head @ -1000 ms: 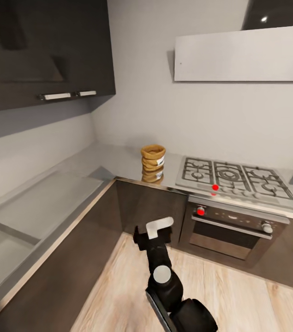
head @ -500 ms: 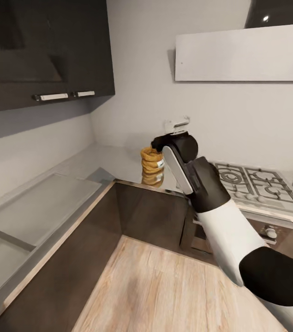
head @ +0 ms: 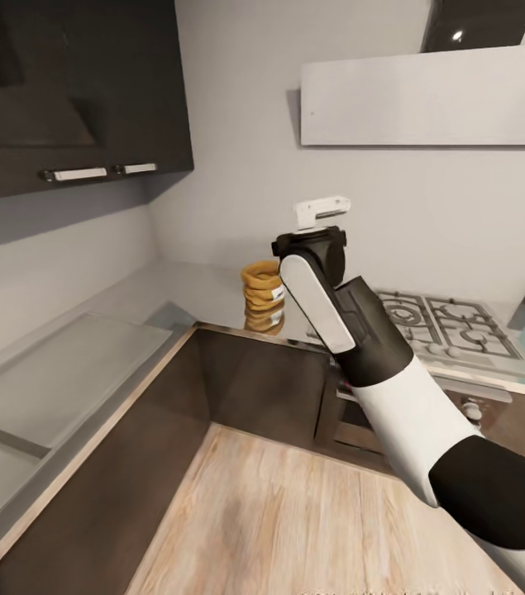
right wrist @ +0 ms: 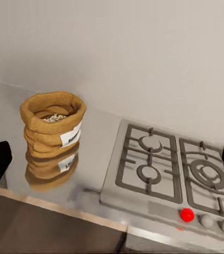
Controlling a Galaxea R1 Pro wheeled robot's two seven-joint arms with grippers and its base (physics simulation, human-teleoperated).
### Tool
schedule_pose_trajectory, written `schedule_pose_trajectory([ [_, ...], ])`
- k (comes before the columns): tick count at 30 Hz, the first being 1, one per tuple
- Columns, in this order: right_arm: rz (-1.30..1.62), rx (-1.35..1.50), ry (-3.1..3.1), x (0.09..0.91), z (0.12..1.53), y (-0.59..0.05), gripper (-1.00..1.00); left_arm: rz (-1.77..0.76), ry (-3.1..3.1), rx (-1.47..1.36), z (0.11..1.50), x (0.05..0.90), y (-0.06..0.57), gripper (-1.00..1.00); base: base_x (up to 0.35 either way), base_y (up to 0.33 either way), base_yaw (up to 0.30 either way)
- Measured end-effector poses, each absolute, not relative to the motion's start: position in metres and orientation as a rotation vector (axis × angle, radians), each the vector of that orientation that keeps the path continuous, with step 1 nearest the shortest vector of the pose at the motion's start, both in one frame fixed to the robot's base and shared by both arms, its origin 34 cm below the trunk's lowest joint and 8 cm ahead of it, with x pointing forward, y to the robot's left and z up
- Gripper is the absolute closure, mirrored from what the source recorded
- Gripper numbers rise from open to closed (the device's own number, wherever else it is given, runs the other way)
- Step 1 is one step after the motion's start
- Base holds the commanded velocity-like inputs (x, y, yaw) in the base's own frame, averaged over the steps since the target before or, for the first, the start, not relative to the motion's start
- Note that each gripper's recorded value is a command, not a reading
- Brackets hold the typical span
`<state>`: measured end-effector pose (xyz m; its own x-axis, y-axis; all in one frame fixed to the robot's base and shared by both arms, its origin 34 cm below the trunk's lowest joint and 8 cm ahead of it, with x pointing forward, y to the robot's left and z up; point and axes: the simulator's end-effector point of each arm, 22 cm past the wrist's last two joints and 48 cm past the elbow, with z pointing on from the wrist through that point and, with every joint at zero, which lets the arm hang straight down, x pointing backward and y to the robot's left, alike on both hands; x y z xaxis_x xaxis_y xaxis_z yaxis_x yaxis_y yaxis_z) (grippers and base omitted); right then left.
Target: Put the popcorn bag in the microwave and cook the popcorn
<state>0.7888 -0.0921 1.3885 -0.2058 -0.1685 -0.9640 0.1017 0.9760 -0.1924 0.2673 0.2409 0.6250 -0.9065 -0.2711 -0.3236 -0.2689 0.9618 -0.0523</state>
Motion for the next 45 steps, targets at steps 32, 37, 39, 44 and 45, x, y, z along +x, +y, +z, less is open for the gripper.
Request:
schedule_pose_trajectory([
  [32, 0.086, -0.258, 1.859, 0.723, 1.309, 0.056, -1.00, -0.004, 2.779, -0.396, 0.625, 0.267, 0.244, -1.00, 0.001, 0.115, -0.161],
  [37, 0.097, -0.262, 1.859, 0.719, 1.307, 0.058, -1.00, -0.005, 2.776, -0.396, 0.625, 0.269, 0.244, -1.00, 0.242, 0.002, 0.000],
  [39, 0.098, -0.262, 1.861, 0.718, 1.306, 0.058, -1.00, -0.005, 2.776, -0.396, 0.625, 0.269, 0.244, -1.00, 0.338, 0.000, 0.000],
  [44, 0.099, -0.262, 1.862, 0.718, 1.305, 0.059, -1.00, -0.006, 2.776, -0.393, 0.625, 0.269, 0.243, -1.00, 0.342, 0.000, 0.000],
  [45, 0.099, -0.263, 1.863, 0.718, 1.305, 0.059, -1.00, -0.006, 2.776, -0.393, 0.625, 0.269, 0.243, -1.00, 0.343, 0.000, 0.000],
])
